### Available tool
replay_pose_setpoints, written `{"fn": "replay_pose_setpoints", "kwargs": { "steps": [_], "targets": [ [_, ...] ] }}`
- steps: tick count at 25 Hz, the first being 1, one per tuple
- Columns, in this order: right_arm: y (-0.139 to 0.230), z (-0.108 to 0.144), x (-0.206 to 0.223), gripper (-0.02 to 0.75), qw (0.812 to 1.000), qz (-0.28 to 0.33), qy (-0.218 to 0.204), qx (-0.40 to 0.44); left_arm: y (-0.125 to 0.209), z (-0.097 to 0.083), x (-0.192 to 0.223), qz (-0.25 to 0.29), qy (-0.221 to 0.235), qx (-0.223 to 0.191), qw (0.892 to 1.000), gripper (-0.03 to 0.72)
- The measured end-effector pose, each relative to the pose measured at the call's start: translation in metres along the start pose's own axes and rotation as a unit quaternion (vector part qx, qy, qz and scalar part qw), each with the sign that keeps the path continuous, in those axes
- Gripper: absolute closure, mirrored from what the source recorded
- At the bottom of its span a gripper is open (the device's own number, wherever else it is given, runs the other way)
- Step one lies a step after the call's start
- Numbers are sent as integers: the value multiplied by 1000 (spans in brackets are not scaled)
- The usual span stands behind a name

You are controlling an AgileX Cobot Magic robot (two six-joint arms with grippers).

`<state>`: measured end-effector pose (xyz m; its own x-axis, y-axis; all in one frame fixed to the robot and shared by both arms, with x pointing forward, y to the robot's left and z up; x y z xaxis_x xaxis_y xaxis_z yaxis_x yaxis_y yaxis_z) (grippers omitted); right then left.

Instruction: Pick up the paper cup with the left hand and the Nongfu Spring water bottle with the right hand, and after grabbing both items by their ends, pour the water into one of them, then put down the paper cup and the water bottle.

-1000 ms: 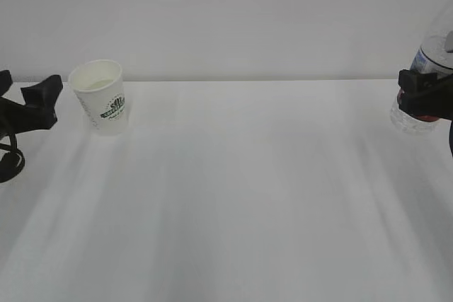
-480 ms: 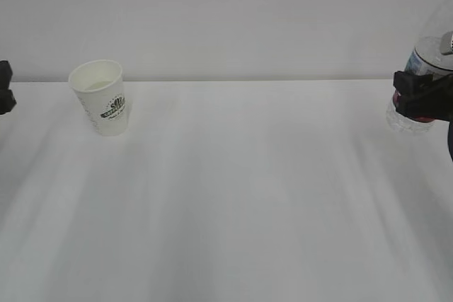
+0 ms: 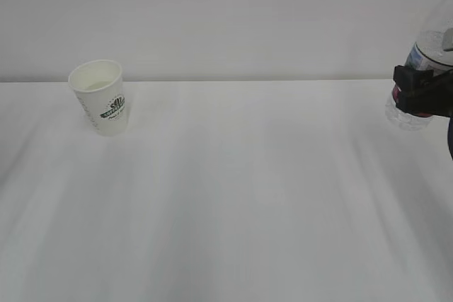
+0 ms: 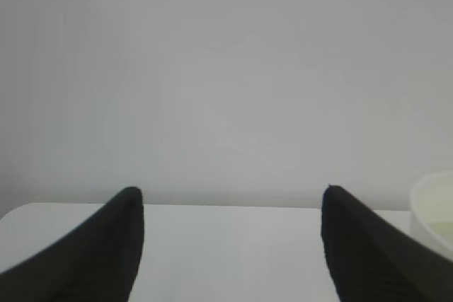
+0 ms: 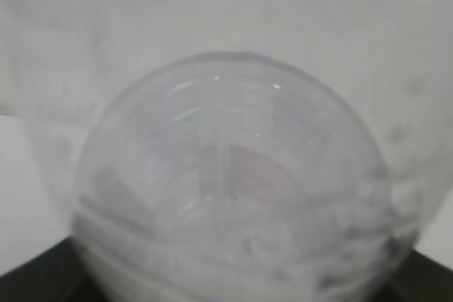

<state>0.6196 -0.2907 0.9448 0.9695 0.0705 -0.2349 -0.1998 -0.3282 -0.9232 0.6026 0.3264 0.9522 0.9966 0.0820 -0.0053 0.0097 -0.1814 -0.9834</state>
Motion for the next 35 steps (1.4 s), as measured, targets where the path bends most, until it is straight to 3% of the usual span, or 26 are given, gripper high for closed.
{"fn": "replay_pose_setpoints", "kwargs": {
  "steps": [14,35],
  "targets": [
    [29,10,22,261,1000,6,-9,7,5,-15,0,10,44,19,999,149],
    [46,9,70,261,1000,21,-7,12,7,-16,0,13,48,21,999,169]
  ]
}}
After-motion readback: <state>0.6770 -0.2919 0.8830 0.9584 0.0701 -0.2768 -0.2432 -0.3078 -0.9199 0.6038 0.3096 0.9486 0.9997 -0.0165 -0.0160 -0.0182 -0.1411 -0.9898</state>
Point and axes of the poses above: a point on each arm's last joint axis where the gripper is mounted, x pointing out along that axis toward the gripper, z along the wrist's bending axis when the last joint is at zero, y = z × x, the point moved 8 cm from there along x, pointing out along that axis toward the gripper, and after that the axes turned 11 degrees about -x, right-handed, at the moved point
